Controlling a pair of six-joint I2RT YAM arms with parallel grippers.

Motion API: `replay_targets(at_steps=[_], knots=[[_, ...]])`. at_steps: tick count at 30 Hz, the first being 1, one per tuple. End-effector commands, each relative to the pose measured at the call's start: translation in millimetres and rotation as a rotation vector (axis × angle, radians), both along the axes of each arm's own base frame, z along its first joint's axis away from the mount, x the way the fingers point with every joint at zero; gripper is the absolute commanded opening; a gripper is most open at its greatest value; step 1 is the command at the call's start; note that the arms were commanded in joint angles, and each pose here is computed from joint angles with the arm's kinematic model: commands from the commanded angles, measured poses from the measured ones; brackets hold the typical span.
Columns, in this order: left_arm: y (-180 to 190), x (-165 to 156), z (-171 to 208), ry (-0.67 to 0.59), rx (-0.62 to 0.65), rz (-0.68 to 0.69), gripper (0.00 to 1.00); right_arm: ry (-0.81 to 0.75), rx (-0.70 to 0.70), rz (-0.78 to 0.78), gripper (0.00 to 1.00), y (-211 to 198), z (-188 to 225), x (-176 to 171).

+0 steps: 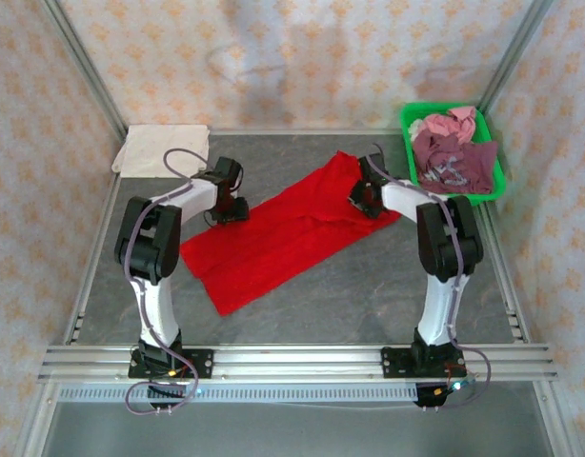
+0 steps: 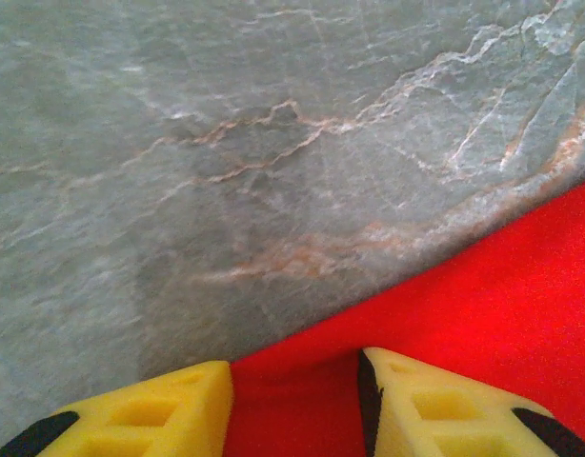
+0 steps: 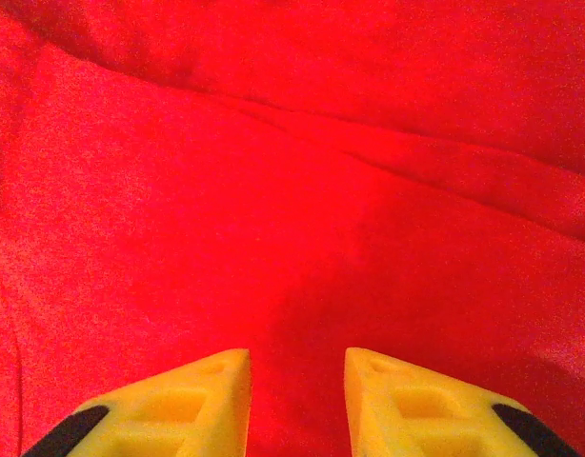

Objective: Fold and stack the t-shirts

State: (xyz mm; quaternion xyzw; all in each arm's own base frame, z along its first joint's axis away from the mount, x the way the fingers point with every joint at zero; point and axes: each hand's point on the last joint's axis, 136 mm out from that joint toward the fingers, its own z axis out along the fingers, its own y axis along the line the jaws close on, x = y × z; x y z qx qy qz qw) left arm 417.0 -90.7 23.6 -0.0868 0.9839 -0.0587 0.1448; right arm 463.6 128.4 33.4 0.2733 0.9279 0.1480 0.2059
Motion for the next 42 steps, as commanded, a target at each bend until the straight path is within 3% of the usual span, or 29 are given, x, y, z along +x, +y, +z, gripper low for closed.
replay_targets(at_steps=[1,8,13,17,20,25,28,33,37,42], knots=[[13.7,-42.1,-15.7,0.095,0.023,0.04,0.4,-0.019,0.042,0.078,0.3,18.1,-2.5,24.4],[-4.2,-104.8,-11.5,0.141,-0.124,0.071,0.4,-0.113,0.057,0.192,0.29,40.7,20.3,73.4],[-14.6,-118.1,5.8,0.121,-0.161,0.067,0.4,-0.199,0.07,0.174,0.31,36.2,69.5,73.6],[-9.3,-98.8,30.4,0.025,-0.129,0.067,0.41,-0.26,0.152,0.012,0.32,9.0,89.7,46.2],[-8.9,-76.9,46.6,-0.029,-0.1,0.048,0.41,-0.229,0.221,-0.059,0.33,-3.2,78.2,19.2],[-34.2,-46.0,73.6,-0.117,-0.075,-0.07,0.41,-0.153,0.344,0.007,0.34,14.3,56.7,-5.2],[-53.8,-34.4,81.5,-0.146,-0.052,-0.145,0.42,-0.106,0.35,0.0,0.34,17.6,39.9,-14.2],[-88.8,-23.0,85.0,-0.178,-0.013,-0.268,0.47,-0.095,0.368,0.015,0.36,24.5,26.4,-13.1],[-126.7,-15.7,88.3,-0.223,0.061,-0.438,0.61,-0.091,0.355,0.038,0.35,32.2,22.4,-8.9],[-174.8,-3.4,73.9,-0.227,0.132,-0.639,0.66,-0.101,0.37,0.043,0.2,38.5,21.9,-3.1]])
